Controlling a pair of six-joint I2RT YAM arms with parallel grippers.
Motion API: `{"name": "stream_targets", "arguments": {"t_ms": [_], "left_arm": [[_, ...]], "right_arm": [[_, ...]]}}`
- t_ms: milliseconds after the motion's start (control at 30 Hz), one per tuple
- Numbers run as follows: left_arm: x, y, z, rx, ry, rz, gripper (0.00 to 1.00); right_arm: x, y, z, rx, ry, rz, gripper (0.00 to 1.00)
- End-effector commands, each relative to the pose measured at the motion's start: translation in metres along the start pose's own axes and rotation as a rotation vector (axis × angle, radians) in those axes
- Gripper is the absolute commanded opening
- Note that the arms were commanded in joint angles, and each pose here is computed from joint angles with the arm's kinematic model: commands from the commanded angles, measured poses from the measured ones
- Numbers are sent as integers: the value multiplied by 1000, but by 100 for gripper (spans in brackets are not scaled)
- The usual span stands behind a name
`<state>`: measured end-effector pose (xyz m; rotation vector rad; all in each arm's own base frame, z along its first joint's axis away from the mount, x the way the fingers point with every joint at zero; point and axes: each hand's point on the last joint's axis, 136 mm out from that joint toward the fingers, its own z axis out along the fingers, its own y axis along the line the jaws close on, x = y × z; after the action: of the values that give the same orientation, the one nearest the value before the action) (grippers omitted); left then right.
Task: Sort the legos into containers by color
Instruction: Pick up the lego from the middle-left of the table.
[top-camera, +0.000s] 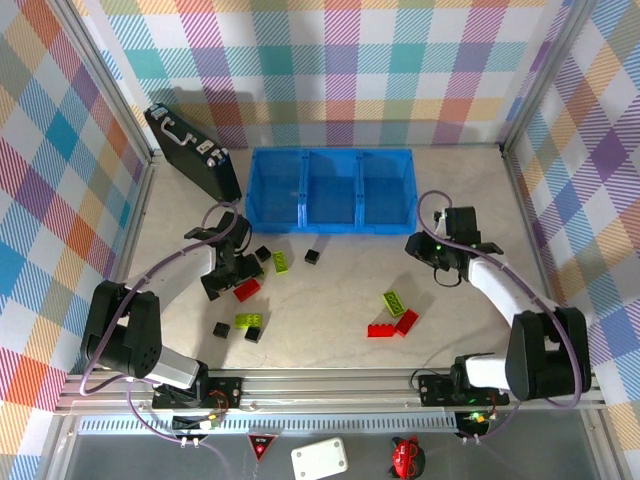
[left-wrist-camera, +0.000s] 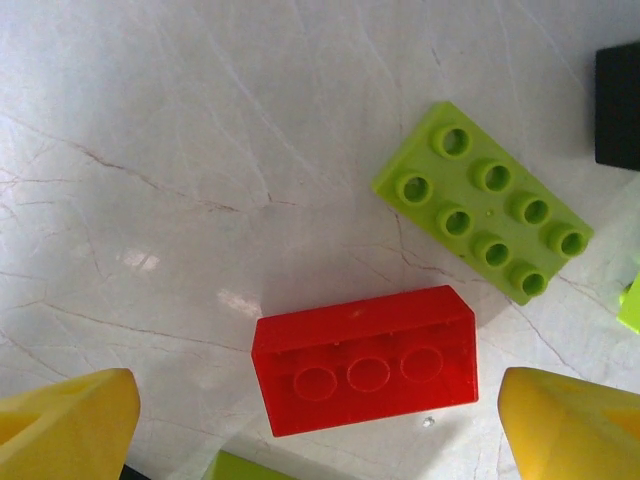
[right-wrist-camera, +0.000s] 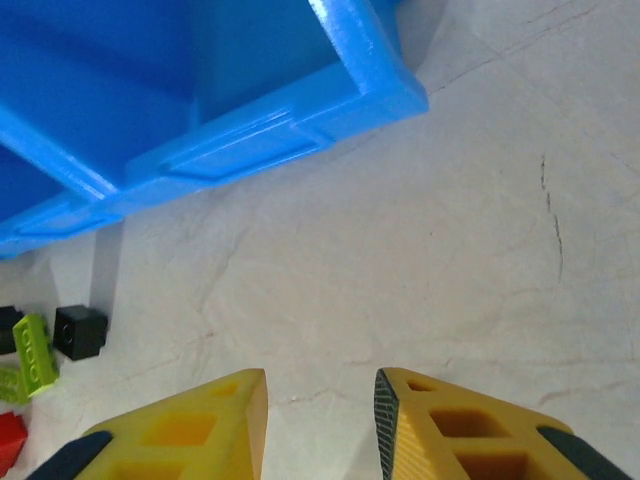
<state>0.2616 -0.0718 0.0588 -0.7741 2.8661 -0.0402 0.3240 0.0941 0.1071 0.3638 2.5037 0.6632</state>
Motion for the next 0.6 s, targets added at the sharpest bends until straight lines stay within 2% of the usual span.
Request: {"name": "stream_targets", "arguments": {"t_ms": [0, 267, 567], "left_arm": [[4, 6, 2, -39, 6, -96, 94], [16, -6, 25, -7, 90, -103, 93], [20, -8, 30, -8, 97, -85, 83]], "right_arm": [[11, 1, -16, -2, 19, -20, 36], [8, 9, -39, -12, -18, -45, 38], [11, 9, -44, -12, -18, -49, 38]]}}
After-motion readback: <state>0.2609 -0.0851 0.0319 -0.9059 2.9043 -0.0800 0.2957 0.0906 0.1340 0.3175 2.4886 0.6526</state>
